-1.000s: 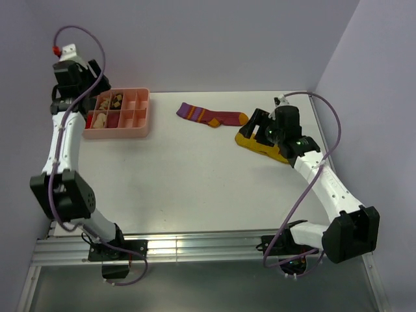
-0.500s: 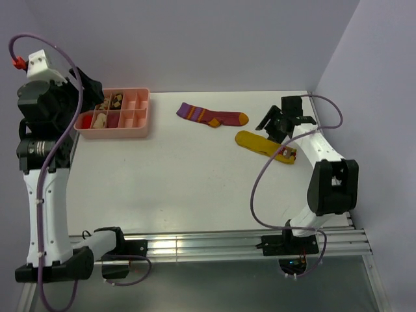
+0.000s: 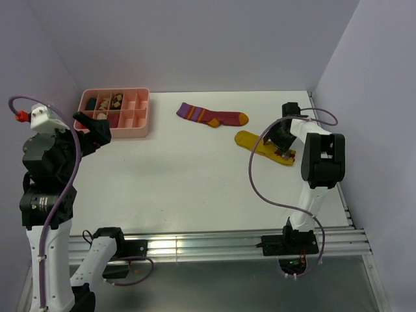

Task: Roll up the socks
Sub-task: Move the sock to the center of the board, then roll the sock at the center of the board.

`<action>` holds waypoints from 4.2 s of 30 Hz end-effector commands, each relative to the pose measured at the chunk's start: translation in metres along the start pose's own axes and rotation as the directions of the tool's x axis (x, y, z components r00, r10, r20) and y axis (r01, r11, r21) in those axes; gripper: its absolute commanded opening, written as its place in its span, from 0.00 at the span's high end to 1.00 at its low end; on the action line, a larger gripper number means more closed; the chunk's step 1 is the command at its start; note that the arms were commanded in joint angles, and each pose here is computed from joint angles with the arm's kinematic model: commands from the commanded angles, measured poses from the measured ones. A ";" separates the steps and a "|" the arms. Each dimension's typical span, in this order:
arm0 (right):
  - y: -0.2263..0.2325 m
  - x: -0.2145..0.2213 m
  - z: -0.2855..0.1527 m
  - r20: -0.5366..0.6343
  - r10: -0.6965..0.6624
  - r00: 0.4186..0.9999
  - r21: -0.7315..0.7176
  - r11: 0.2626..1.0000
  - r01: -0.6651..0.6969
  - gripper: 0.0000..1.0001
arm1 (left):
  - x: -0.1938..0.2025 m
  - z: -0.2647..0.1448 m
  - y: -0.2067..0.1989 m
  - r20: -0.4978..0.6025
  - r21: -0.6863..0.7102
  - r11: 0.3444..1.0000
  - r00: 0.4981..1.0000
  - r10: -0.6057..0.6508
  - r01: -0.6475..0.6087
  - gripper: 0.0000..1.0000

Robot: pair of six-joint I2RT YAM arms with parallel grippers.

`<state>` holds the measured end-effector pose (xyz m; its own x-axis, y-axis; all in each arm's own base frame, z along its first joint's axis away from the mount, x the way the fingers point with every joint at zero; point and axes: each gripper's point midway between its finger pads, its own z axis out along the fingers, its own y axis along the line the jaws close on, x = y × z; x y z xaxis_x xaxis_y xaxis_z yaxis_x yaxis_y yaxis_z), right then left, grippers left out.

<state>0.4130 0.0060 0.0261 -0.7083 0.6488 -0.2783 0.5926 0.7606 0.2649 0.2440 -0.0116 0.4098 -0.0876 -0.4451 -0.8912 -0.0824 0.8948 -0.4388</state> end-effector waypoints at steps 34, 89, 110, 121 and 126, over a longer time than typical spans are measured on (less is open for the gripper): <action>0.172 0.181 -0.094 0.281 -0.807 0.520 -0.269 0.454 0.849 0.45 | 0.114 0.038 0.007 -0.299 0.124 0.991 0.950 0.091 -0.056 0.09; 0.075 0.078 -0.186 0.544 -0.254 0.800 -0.252 0.859 0.445 0.03 | 0.368 0.053 -0.146 -0.266 0.683 0.577 0.583 0.768 -0.449 0.10; -0.036 0.068 -0.223 0.657 -0.035 0.753 -0.175 0.965 0.197 0.00 | 0.479 0.054 -0.196 -0.030 0.747 0.274 0.380 0.924 -0.606 0.34; -0.028 0.073 -0.214 0.624 -0.056 0.779 -0.191 0.956 0.221 0.01 | 0.519 0.065 -0.165 -0.066 0.730 0.221 0.255 0.965 -0.647 0.51; -0.027 0.076 -0.210 0.618 -0.059 0.784 -0.201 0.952 0.229 0.02 | 0.527 0.062 -0.152 -0.112 0.733 0.224 0.211 0.971 -0.642 0.89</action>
<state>0.2603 0.0304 0.1902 -0.3746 0.4626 -0.8036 0.3261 0.8770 0.3529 0.2814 -0.3943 0.0247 -0.1681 0.7119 -0.6819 0.7473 0.5431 0.3828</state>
